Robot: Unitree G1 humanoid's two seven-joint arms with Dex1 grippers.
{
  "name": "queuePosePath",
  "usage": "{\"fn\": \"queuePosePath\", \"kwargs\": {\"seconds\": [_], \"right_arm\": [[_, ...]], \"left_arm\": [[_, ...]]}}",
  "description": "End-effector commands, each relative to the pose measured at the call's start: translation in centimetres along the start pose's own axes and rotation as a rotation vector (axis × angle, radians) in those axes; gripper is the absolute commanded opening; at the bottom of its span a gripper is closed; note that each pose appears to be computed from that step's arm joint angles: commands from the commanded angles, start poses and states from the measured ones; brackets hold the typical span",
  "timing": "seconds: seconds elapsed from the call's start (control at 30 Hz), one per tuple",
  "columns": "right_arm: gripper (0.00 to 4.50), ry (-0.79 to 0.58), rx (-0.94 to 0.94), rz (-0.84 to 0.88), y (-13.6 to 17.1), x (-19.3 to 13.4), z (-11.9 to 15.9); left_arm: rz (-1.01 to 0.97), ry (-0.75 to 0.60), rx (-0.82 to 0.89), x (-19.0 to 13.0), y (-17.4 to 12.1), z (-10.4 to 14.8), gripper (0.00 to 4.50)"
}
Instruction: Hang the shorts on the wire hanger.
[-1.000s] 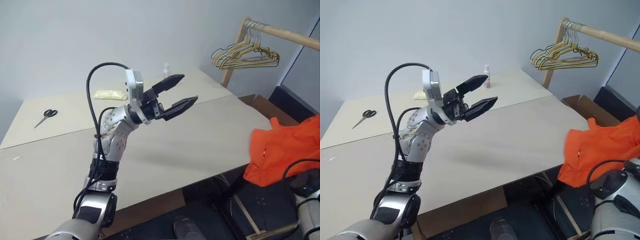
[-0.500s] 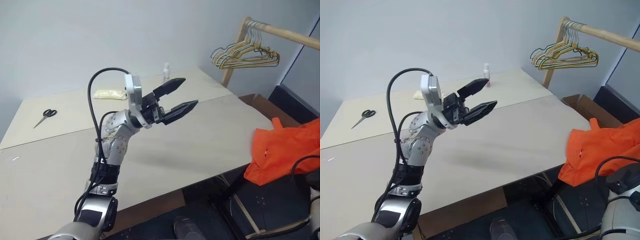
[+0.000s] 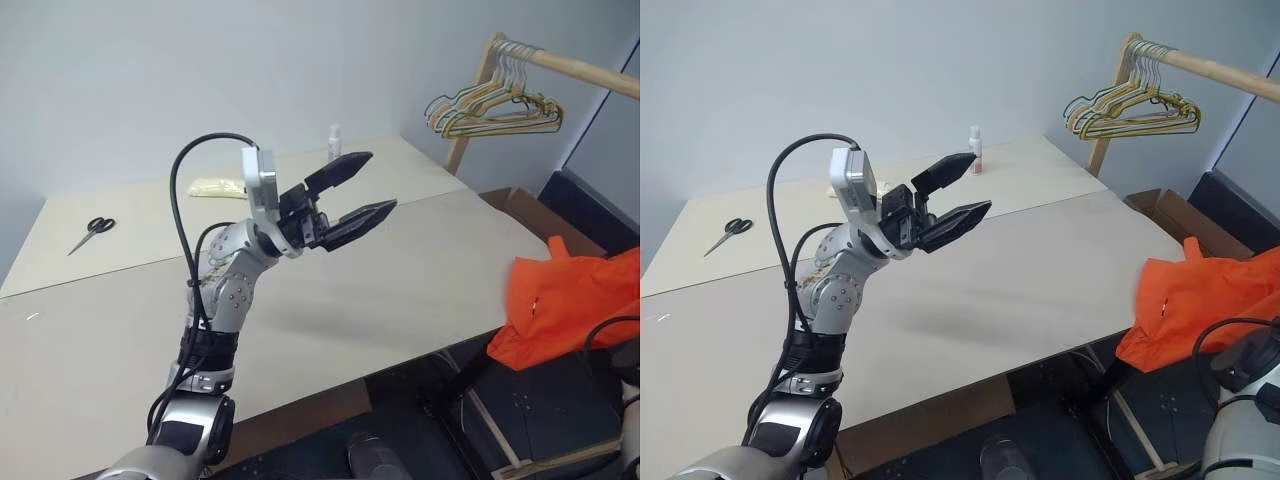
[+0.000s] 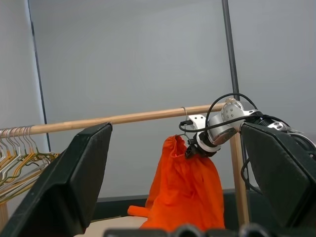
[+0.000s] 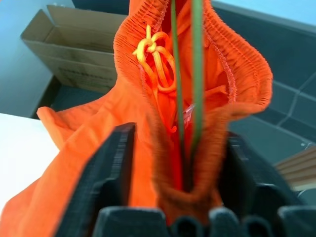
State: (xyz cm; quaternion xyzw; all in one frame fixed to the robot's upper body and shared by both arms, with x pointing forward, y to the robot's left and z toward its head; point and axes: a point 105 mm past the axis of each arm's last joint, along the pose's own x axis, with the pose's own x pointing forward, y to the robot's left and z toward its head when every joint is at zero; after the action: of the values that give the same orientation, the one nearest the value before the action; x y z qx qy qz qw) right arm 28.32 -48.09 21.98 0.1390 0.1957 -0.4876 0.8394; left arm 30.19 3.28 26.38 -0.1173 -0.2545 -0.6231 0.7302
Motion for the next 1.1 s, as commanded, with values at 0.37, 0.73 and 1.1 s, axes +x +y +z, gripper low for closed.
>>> {"fn": "queuePosePath", "kwargs": {"seconds": [0.37, 0.73, 1.1], "right_arm": [[4.46, -0.602, -0.273, -0.280, 1.6, -6.5, 6.8], [4.46, -1.163, -0.618, 0.128, 12.6, -13.3, 6.6], [4.46, -0.972, -1.052, 0.973, 20.6, -16.4, -8.0]], "left_arm": [[0.001, 0.019, 0.046, -0.1, -0.1, 0.2, 4.50], [0.181, 0.330, 0.202, -6.3, 3.5, -0.4, 4.50], [0.349, 0.564, 0.203, -13.9, 3.0, -1.2, 4.50]]}}
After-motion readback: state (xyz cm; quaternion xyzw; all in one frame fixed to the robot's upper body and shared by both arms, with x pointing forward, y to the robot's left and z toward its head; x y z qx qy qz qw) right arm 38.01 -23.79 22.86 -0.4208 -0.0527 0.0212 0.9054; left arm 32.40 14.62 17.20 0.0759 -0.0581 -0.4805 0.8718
